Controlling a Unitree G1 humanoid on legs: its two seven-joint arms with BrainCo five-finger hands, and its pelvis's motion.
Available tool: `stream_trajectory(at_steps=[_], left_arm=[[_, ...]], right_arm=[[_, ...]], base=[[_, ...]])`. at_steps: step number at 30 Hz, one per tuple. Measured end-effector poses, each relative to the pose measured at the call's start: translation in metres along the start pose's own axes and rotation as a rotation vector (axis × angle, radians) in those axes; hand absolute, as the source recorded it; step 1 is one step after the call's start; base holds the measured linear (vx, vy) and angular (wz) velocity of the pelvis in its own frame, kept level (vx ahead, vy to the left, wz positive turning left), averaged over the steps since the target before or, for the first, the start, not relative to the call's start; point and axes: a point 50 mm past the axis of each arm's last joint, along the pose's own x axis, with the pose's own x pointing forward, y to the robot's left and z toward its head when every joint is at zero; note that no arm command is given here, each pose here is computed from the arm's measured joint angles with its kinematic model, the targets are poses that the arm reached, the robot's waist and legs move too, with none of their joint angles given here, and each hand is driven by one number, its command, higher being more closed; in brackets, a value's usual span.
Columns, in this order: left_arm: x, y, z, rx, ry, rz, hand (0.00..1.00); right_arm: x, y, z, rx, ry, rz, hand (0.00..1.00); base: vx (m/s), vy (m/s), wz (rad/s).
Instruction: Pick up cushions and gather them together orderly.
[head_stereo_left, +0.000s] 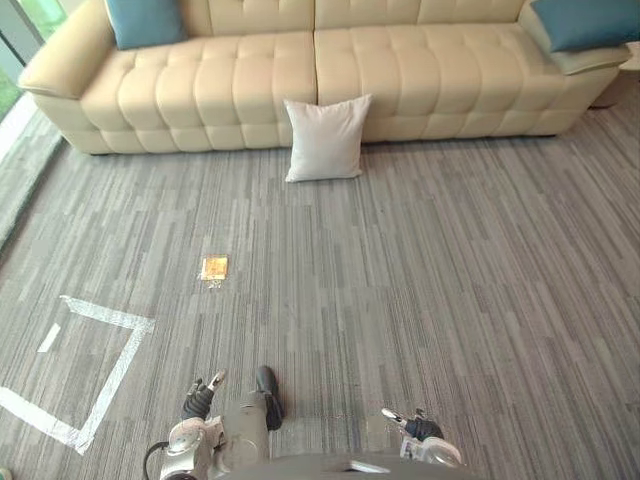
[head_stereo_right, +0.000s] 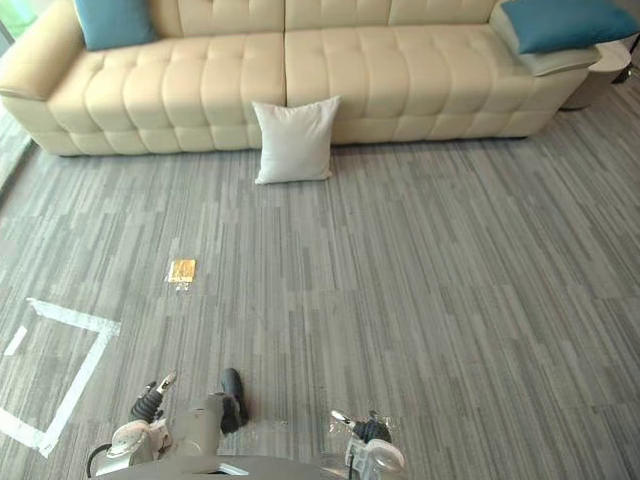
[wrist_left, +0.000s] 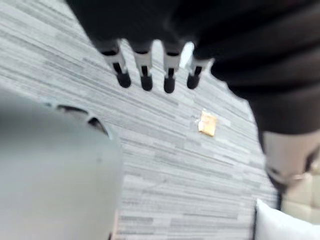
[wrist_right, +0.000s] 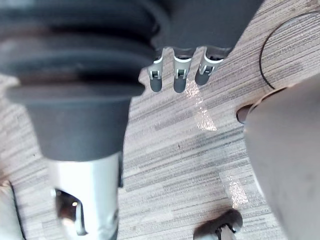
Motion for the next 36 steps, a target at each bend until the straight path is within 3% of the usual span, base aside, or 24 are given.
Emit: stream_trajectory(at_steps=[4, 12, 20, 29, 36], left_arm=[[-0.004, 0.002, -0.018, 0.083, 0.071, -0.021, 0.00], [-0.007, -0.016, -0.031, 0.069, 0.137, -0.057, 0.00], [-0.010, -0.035, -0.038, 0.055, 0.165, -0.092, 0.00], [-0.008, -0.038, -0.018, -0.020, 0.073, -0.079, 0.00], [-0.009, -0.028, -0.021, -0.024, 0.067, -0.054, 0.00]], right_arm=[[-0.001, -0.010, -0.004, -0.003, 0.010, -0.023, 0.00], [0.000, -0.007, 0.027, -0.013, -0.130, 0.006, 0.00], [0.000, -0.009, 0.044, -0.009, -0.190, 0.021, 0.00], [-0.002, -0.019, 0.025, -0.029, -0.119, -0.005, 0.00], [-0.003, -0.015, 0.011, -0.063, -0.070, 0.012, 0.00]], base=[[0.40, 0.183, -0.31], [0.36, -0.025, 0.06], [0.50, -0.262, 0.36], [0.40, -0.111, 0.01], [0.48, 0.230, -0.36]])
